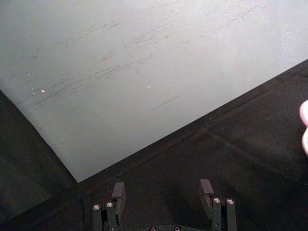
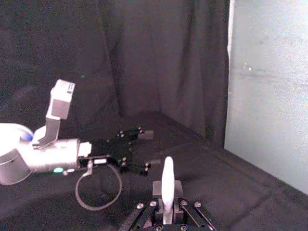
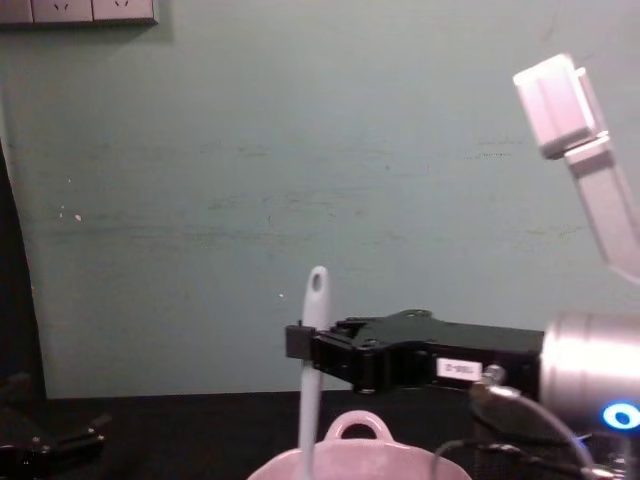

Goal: Use the one hand to pick up the spoon and stir the clear water in the bowl.

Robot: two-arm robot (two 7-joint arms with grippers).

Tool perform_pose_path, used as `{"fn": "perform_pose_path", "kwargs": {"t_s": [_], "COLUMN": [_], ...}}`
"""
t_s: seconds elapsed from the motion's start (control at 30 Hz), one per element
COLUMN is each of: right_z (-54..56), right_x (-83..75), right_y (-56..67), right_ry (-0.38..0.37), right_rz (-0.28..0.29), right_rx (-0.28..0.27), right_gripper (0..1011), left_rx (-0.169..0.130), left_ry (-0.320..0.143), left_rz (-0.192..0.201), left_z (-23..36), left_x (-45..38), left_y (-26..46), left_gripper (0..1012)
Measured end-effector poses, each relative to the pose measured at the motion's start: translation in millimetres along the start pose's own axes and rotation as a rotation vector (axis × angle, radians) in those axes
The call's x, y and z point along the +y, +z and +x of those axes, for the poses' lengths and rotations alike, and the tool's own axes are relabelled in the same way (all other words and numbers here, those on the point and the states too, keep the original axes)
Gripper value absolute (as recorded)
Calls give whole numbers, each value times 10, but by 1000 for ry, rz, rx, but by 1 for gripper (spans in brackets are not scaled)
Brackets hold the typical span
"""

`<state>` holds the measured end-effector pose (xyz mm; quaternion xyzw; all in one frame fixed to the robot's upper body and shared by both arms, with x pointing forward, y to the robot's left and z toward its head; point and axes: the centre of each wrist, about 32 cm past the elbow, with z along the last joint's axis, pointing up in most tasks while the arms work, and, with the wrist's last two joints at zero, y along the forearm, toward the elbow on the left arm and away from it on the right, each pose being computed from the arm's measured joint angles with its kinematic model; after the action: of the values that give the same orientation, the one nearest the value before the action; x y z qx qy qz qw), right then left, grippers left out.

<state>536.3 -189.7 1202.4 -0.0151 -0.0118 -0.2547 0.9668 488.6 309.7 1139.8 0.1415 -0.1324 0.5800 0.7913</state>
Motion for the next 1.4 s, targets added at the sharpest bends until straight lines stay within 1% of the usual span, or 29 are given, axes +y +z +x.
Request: {"fn": "perform_pose_path", "kwargs": {"t_s": [0.03, 0.1, 0.13, 0.2, 0.23, 0.33, 0.4, 0.43, 0.53, 0.67, 0.77, 0.9, 1.0, 1.07, 1.2, 1.23, 1.3, 1.33, 1.4], "right_z": [0, 11, 23, 35, 53, 80, 116, 139, 175, 226, 231, 204, 127, 86, -17, -62, -117, -117, -162], "right_x": [0, 75, 126, 171, 206, 246, 264, 264, 247, 168, 52, -42, -151, -185, -232, -240, -240, -240, -224], "right_y": [0, -34, -57, -76, -90, -96, -96, -95, -89, -62, -39, -16, 27, 49, 91, 105, 122, 122, 130], "right_ry": [0, -17, -34, -52, -77, -110, -146, -167, -196, -226, -234, -225, -195, -180, -142, -126, -104, -104, -81], "right_rz": [0, 10, 18, 28, 36, 45, 48, 47, 42, 24, -8, -31, -53, -57, -54, -50, -45, -45, -41], "right_rx": [0, -10, -18, -28, -38, -52, -67, -76, -88, -109, -112, -111, -103, -98, -77, -67, -49, -49, -28], "right_gripper": [113, 113, 113, 113, 113, 113, 113, 113, 113, 113, 113, 113, 113, 113, 113, 113, 113, 113, 113], "left_rx": [0, 0, 0, 0, 0, 0, 0, 0, 0, 0, 0, 0, 0, 0, 0, 0, 0, 0, 0], "left_ry": [0, 0, 0, 0, 0, 0, 0, 0, 0, 0, 0, 0, 0, 0, 0, 0, 0, 0, 0], "left_rz": [0, 0, 0, 0, 0, 0, 0, 0, 0, 0, 0, 0, 0, 0, 0, 0, 0, 0, 0], "left_z": [-1, 0, 0, 0, 0, 0, 0, 0, 0, 0, 0, 0, 0, 0, 0, 0, 0, 0, 0], "left_x": [0, 0, 0, 0, 0, 0, 0, 0, 0, 0, 0, 0, 0, 0, 0, 0, 0, 0, 0], "left_y": [0, 0, 0, 0, 0, 0, 0, 0, 0, 0, 0, 0, 0, 0, 0, 0, 0, 0, 0], "left_gripper": [1011, 1011, 1012, 1011, 1011, 1011, 1011, 1011, 1011, 1011, 1011, 1011, 1011, 1011, 1011, 1011, 1011, 1011, 1011]}}
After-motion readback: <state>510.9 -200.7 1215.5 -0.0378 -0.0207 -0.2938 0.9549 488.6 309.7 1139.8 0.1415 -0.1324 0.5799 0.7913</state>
